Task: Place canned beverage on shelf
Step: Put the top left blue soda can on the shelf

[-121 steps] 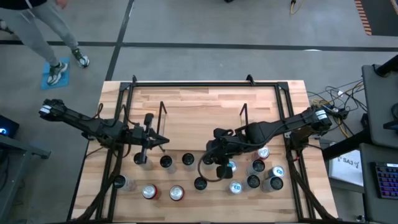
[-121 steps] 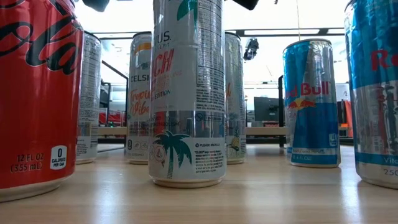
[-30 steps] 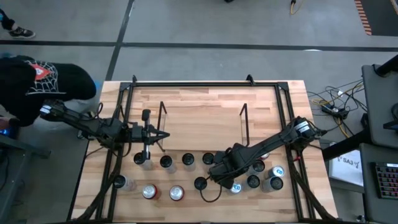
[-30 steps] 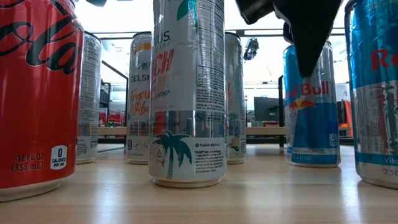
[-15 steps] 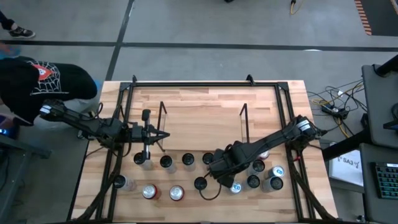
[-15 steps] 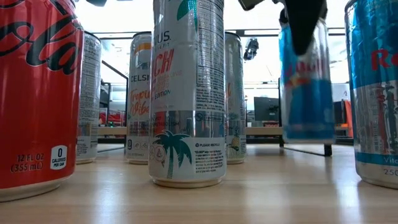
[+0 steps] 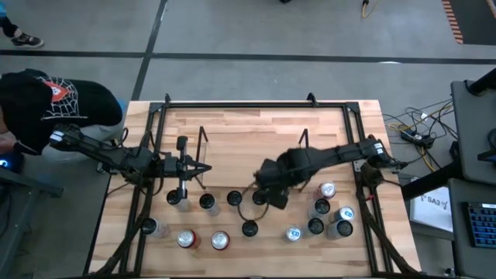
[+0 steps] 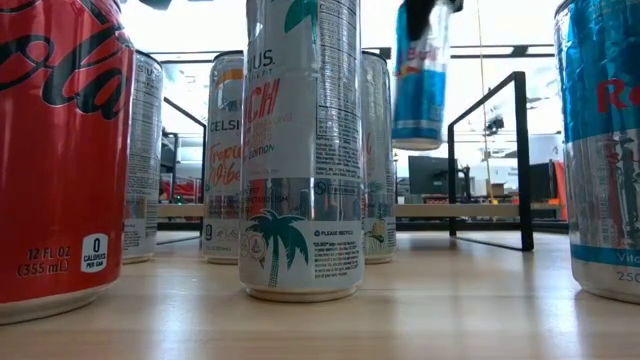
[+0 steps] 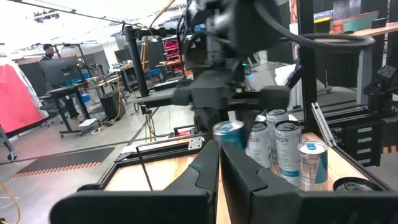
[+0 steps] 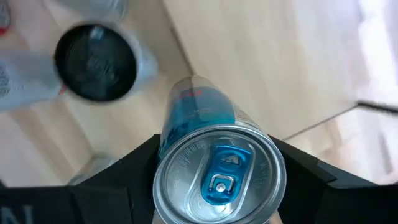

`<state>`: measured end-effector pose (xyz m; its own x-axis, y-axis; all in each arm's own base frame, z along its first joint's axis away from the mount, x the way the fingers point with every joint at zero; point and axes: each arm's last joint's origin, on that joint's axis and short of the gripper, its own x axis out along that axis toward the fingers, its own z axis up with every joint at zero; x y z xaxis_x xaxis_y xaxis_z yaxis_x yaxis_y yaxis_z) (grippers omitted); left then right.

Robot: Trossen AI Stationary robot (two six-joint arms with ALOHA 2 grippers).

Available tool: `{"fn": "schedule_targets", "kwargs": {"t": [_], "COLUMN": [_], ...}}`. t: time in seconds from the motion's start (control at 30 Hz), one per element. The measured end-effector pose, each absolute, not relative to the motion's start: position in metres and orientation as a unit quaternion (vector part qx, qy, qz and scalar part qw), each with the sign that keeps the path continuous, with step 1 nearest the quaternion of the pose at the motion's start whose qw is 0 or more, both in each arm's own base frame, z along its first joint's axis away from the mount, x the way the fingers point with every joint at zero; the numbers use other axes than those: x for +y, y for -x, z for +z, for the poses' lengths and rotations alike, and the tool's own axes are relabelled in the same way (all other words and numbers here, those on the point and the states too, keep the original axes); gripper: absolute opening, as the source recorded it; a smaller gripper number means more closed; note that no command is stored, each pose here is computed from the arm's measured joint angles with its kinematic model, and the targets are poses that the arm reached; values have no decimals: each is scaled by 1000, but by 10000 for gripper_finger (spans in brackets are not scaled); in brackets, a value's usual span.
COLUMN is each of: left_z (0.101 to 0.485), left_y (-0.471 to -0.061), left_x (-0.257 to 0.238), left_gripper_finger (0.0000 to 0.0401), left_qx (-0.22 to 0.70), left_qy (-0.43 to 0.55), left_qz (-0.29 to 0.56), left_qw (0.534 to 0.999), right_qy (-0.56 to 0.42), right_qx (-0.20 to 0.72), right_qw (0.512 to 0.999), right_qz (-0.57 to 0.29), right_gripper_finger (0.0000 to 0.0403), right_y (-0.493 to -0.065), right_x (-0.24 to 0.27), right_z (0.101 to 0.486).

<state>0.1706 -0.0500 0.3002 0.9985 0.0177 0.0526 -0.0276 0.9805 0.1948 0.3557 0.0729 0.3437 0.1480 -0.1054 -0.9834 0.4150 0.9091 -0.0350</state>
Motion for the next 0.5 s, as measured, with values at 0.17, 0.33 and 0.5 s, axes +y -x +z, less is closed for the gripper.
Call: {"fn": "schedule_targets", "kwargs": {"t": [0.17, 0.33, 0.5], "left_z": [300, 300, 300], "left_y": [-171, -171, -171], "left_x": [-50, -50, -50], "left_gripper_finger": [0, 0, 0], "left_qx": [-26, -26, -27], "left_qy": [-98, -100, -102], "left_qz": [11, 12, 12], "left_qw": [995, 995, 994], "right_qy": [-103, -88, -79], "right_qx": [629, 623, 609], "right_qw": [753, 760, 773], "right_qz": [-165, -159, -158], "right_gripper_finger": [228, 228, 228], "right_y": [-362, -367, -373], "right_x": [39, 4, -28], "right_z": [346, 346, 345]}}
